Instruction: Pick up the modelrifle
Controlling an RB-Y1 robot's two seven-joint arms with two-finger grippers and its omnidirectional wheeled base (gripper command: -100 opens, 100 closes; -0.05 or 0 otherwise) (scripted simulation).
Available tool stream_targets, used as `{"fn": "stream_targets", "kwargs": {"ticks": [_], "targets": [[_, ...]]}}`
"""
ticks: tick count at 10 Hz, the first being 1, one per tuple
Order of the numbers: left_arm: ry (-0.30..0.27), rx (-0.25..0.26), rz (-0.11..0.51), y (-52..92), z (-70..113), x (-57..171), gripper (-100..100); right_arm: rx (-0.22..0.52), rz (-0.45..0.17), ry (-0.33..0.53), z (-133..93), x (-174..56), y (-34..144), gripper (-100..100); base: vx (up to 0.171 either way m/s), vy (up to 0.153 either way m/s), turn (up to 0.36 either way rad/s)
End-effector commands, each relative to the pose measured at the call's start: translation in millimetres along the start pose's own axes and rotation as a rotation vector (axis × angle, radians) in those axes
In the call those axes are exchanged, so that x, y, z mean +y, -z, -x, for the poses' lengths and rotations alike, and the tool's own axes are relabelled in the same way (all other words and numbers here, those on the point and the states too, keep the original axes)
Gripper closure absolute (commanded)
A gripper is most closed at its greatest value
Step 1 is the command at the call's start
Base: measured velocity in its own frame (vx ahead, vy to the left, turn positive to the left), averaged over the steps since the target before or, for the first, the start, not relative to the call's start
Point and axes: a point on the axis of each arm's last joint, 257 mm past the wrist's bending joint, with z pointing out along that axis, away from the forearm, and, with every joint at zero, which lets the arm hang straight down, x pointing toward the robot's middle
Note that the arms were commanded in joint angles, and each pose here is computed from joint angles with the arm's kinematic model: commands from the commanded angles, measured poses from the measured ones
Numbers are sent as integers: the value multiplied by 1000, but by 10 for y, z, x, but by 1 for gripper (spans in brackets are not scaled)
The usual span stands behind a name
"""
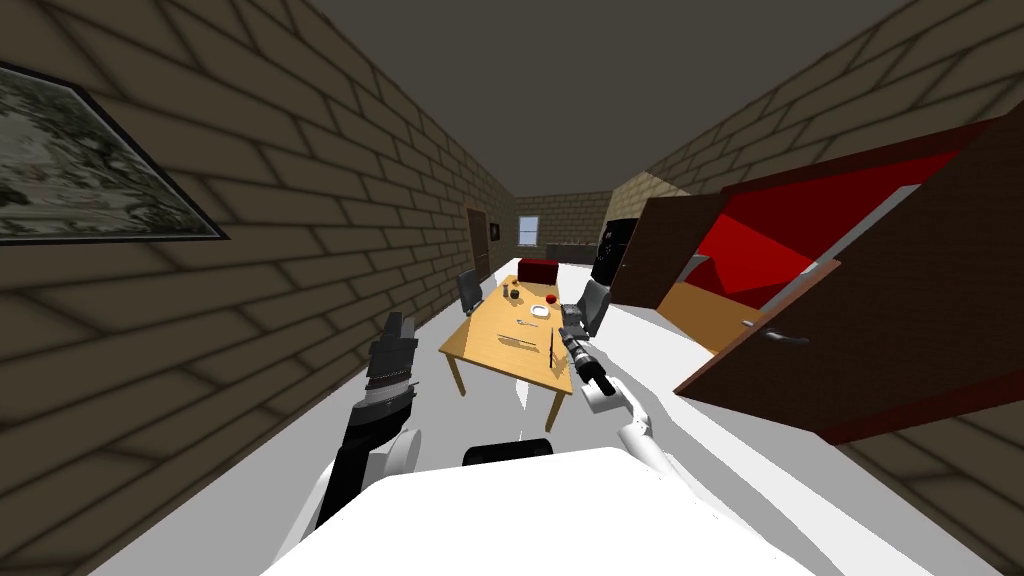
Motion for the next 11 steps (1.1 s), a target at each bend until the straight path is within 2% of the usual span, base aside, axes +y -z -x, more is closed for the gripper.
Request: {"fn": "stream_targets", "kwargs": {"ticks": [1, 2, 5, 6, 7, 8, 11], "targets": [[0, 0, 0, 0, 0, 0, 0, 29, -55, 40, -97, -184, -61, -100, 7, 11, 87], [0, 0, 0, 0, 0, 0, 0, 47, -85, 75, -140, -262, -125, -100, 15, 18, 103], [0, 0, 0, 0, 0, 0, 0, 84, -154, 109, -261, -514, -154, -100, 13, 10, 51], [0, 0, 0, 0, 0, 0, 0, 112, -199, 142, -335, -660, -189, -100, 9, 10, 75], [0, 0, 0, 0, 0, 0, 0, 112, -199, 142, -335, -660, -189, -100, 8, 7, 34], [0, 0, 0, 0, 0, 0, 0, 140, -243, 174, -407, -799, -216, -100, 9, 13, 71], [0, 0, 0, 0, 0, 0, 0, 192, -315, 235, -521, -999, -268, -100, 18, 12, 65]]}}
